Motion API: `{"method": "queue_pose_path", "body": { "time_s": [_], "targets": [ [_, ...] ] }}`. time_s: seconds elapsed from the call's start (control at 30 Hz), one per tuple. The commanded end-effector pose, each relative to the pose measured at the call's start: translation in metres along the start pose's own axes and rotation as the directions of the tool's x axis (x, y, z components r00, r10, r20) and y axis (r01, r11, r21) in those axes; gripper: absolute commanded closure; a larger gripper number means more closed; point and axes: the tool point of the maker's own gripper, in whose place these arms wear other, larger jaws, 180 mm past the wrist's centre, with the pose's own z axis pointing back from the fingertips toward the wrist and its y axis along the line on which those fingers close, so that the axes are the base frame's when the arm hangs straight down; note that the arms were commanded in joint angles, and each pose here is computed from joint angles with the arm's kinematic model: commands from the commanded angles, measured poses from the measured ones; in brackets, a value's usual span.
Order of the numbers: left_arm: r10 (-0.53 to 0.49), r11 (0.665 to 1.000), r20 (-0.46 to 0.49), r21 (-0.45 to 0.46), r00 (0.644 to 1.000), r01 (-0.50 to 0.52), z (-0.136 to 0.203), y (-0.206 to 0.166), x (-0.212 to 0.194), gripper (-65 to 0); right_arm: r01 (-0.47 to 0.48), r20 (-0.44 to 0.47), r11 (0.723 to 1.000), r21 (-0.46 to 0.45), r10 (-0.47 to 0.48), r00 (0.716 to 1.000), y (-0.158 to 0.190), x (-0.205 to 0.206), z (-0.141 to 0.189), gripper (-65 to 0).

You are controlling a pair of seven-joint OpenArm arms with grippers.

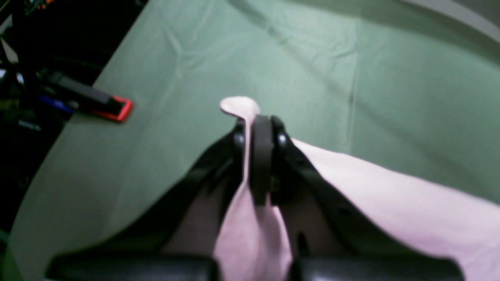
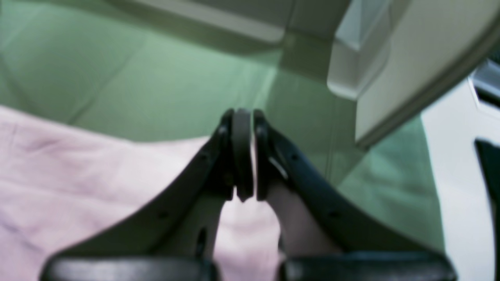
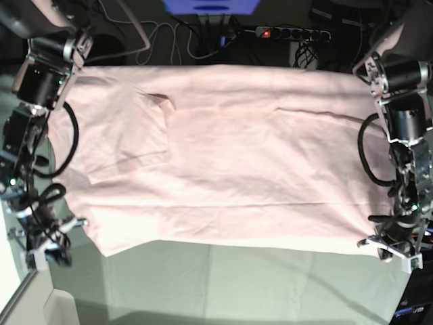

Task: Layout the t-shirt on the table in an organized manner, then fold the t-shirt properly
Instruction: 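Pull the shirt layer back open with both grippers and lay it flat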

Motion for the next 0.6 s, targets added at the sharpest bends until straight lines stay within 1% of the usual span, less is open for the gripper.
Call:
{"method": "queue_pose_path", "body": {
  "time_s": [0.0, 0.1, 0.23, 0.33, 0.37, 0.47, 0.57],
  "targets": [
    [-0.004, 1.0, 0.078, 0.008, 0.997, 0.004, 0.001, 0.005, 0.032, 0.0, -0.015, 0.066, 1.0, 0.014, 0.014, 0.998, -0.001, 0.02, 0.002, 0.0],
    [-0.007, 1.0, 0.054, 0.009, 0.999, 0.007, 0.002, 0.007, 0.018, 0.0, -0.007, 0.04, 0.999, 0.033, 0.006, 0.999, 0.003, 0.008, 0.001, 0.0],
    [-0.005, 1.0, 0.041, 0.007, 0.999, 0.004, 0.002, 0.006, 0.012, 0.0, 0.051, -0.033, 0.997, 0.056, -0.049, 0.998, 0.004, -0.019, -0.013, 0.0],
    [0.004, 1.0, 0.035, -0.002, 0.999, -0.004, 0.001, -0.001, 0.008, 0.0, 0.095, -0.098, 0.994, 0.052, -0.09, 0.991, -0.012, -0.035, -0.028, 0.0],
    [0.004, 1.0, 0.035, -0.003, 0.999, -0.003, 0.001, -0.001, 0.007, 0.0, 0.113, -0.121, 0.992, 0.048, -0.107, 0.987, -0.018, -0.038, -0.036, -0.9],
    [0.0, 1.0, 0.017, -0.001, 1.0, 0.0, 0.003, 0.0, -0.004, 0.0, 0.165, -0.184, 0.985, 0.043, -0.155, 0.971, -0.033, -0.045, -0.053, -7.2],
    [0.002, 1.0, 0.008, -0.003, 1.0, -0.002, 0.004, -0.002, -0.01, 0.0, 0.228, -0.216, 0.972, 0.048, -0.213, 0.953, -0.038, -0.055, -0.066, -16.3]
  ]
}}
